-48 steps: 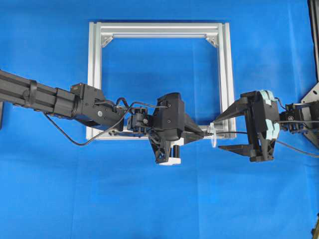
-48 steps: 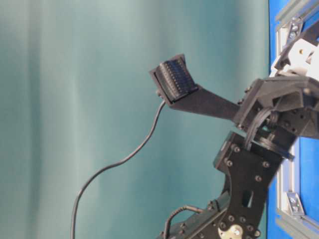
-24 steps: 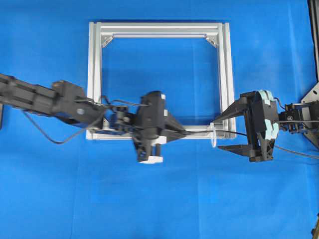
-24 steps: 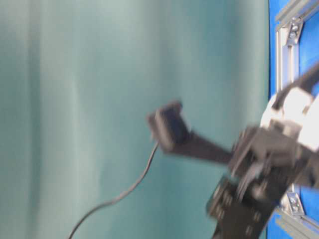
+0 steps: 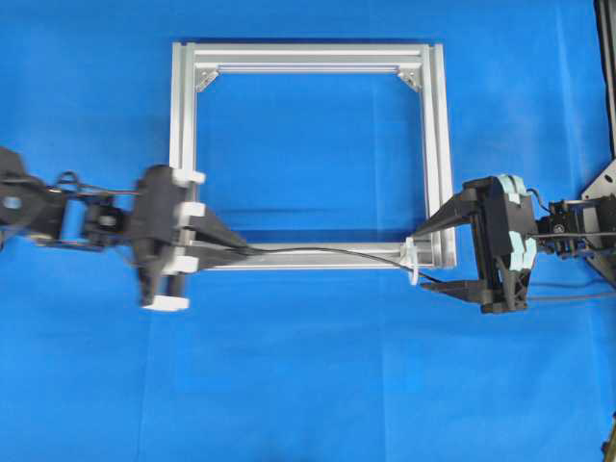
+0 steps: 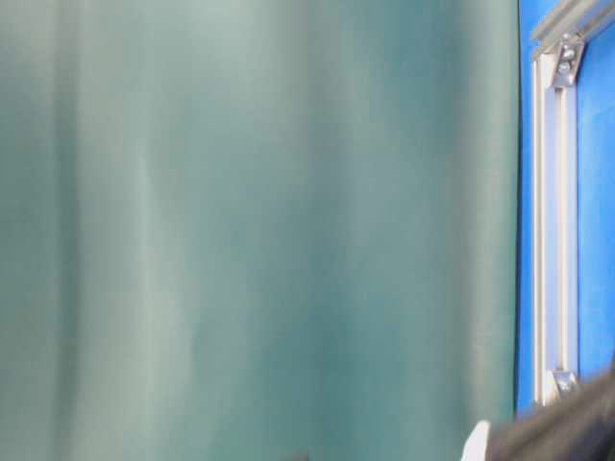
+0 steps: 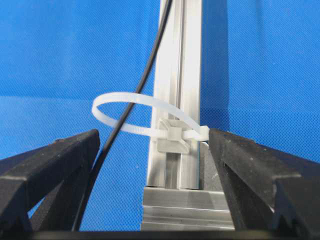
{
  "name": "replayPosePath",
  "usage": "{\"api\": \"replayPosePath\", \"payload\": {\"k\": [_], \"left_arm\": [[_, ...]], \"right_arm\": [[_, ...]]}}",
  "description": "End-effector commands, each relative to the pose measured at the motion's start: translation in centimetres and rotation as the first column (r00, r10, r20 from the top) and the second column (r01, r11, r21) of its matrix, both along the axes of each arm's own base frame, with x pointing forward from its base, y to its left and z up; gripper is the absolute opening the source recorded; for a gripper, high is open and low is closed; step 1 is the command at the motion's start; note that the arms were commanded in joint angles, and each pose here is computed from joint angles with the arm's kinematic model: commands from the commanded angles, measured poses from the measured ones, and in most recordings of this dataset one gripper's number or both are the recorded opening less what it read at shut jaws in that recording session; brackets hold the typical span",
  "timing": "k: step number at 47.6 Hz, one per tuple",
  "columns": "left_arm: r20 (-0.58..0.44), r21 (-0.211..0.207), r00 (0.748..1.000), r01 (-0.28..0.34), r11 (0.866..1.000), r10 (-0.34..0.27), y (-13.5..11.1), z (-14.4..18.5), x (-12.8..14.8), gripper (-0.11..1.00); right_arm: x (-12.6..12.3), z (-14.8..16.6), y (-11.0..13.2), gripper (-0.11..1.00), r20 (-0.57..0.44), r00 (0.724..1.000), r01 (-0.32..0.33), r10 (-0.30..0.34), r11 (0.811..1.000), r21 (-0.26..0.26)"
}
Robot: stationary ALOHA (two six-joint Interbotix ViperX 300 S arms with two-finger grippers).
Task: Insert the wire through the string loop located on the right side.
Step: 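Open the right gripper and pull the cable left with the left gripper, then release the cable with the left gripper and hold both grippers open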
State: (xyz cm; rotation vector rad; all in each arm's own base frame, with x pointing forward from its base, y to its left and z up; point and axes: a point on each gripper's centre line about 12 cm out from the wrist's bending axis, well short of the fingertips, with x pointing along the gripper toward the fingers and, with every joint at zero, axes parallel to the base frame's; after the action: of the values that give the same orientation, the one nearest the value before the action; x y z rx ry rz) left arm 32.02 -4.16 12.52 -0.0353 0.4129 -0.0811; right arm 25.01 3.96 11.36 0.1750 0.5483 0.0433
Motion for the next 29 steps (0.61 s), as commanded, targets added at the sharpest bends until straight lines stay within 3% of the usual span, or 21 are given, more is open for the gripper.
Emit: {"api": "replayPosePath", "payload": {"k": [1,16,29], "left_arm": [[0.046,-0.005,0.999,0.011,1.000,-0.011,-0.1,1.0,-2.0,0.08],[-0.017,0.003,1.000,0.012,1.000,-0.012,1.0,-0.6,-8.5,0.08],[-0.007,-0.010,1.000,0.012,1.000,-0.012,1.3,-0.4,-11.4,0.08]], "right_arm": [[0.6,0.7,0.1,0.94,0.029,1.000,0.003,-0.003,1.000,0.006],[0.5,0.5,0.1,0.94,0.007,1.000,0.000,0.000,1.000,0.005],[0.4,0.4,0.1,0.94,0.000,1.000,-0.006,0.006,1.000,-0.001]]}}
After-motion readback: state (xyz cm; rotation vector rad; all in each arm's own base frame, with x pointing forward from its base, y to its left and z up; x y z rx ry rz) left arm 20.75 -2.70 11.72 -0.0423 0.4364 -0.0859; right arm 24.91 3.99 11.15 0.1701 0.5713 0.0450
